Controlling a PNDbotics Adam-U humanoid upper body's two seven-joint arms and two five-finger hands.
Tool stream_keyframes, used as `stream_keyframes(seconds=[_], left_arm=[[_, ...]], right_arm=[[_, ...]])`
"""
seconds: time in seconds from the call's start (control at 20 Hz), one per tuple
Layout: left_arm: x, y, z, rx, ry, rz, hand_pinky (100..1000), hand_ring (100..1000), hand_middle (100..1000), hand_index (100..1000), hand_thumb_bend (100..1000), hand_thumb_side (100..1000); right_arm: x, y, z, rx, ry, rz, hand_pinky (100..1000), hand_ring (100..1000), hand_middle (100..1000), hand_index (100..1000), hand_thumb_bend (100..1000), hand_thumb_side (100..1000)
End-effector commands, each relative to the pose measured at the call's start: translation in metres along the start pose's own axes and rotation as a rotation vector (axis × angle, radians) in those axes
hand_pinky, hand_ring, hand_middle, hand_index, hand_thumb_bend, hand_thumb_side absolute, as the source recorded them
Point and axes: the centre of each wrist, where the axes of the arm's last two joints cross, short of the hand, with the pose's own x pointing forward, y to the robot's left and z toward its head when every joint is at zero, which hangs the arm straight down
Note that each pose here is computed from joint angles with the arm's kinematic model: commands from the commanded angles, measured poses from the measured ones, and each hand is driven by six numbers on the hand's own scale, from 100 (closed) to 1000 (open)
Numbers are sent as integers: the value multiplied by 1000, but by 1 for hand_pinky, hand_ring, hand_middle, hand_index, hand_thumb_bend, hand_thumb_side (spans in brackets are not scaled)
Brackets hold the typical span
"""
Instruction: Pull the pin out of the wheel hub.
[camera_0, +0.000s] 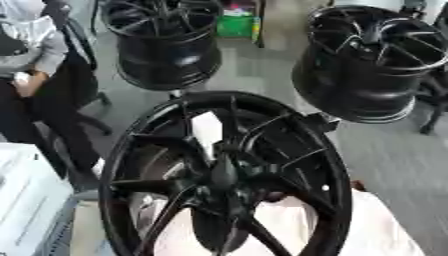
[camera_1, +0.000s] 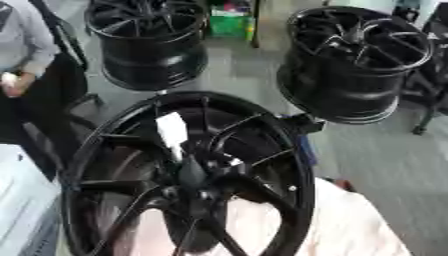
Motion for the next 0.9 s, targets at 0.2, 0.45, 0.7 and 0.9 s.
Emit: stream_keyframes(seconds=[0.2,0.45,0.7,0.9], left_arm=[[5,13,-2,8,-19,-32,794,764,640,855,273,359],[13,16,-9,-51,-81,-50,803,772,657,876,300,336],[29,18,-25,-217,-246,-74,835,813,731,901,313,338],[42,18,-42,-394,-365,-131,853,837,764,905,377,374]], right_arm=[[12,-6,-8,3,-50,21,772,675,599,749,100,731],[12,-5,-8,8,-51,22,772,675,599,749,100,731],[12,-5,-8,16,-51,22,772,675,599,749,100,732],[13,-4,-8,24,-51,20,772,675,598,749,100,734]])
